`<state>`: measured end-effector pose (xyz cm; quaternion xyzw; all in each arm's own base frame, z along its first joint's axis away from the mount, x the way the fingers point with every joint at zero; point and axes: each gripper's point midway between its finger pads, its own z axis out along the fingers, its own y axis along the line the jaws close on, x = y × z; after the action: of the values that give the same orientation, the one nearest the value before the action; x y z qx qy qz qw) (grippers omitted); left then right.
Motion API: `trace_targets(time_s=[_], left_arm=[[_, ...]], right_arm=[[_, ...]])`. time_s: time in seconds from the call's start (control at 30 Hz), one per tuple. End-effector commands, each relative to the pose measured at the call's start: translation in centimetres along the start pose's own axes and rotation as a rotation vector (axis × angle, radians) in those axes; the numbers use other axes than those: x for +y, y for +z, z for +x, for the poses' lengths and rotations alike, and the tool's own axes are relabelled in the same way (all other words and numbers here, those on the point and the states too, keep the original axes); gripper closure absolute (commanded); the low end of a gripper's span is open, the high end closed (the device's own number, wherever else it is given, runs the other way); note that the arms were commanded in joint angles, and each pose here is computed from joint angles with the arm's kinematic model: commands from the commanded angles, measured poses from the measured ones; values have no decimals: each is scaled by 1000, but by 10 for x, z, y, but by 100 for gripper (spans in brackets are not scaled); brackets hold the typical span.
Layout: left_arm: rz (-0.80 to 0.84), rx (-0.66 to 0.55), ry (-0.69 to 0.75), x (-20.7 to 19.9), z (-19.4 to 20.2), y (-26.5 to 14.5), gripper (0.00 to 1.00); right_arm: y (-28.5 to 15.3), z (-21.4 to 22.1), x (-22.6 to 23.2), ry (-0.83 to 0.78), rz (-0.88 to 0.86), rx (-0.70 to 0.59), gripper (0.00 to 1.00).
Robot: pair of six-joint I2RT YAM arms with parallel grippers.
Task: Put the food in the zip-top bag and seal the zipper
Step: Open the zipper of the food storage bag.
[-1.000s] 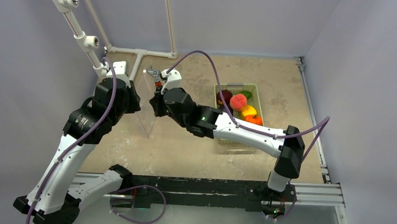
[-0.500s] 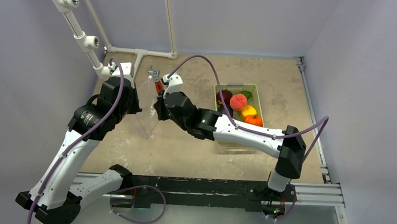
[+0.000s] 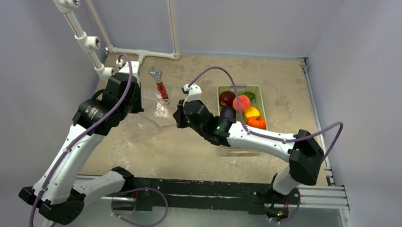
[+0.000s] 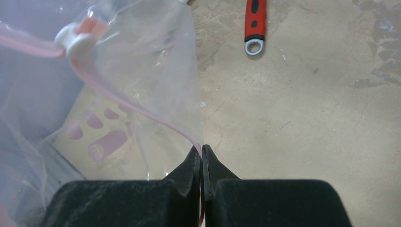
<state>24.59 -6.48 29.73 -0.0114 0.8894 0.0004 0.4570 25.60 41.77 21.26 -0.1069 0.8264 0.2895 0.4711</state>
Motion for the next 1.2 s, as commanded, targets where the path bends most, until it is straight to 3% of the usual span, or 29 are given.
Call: trace_targets(time_s=[0.0, 0.4, 0.7, 0.93, 1.17], left_arm=[[-22, -24, 43, 6, -13, -5, 100], [30, 10, 118, -11, 7, 16, 100], [138, 0, 100, -33, 35, 40, 100], [122, -77, 5, -29, 48, 52, 100], [129, -84, 7, -29, 65, 64, 100]], right_arm=[[3, -2, -11, 85, -53, -12, 100], [38, 38, -24, 132, -145, 79, 100], [60, 37, -47, 141, -105, 76, 100], [61, 46, -44, 160, -135, 97, 98], [50, 27, -40, 169, -141, 55, 84]])
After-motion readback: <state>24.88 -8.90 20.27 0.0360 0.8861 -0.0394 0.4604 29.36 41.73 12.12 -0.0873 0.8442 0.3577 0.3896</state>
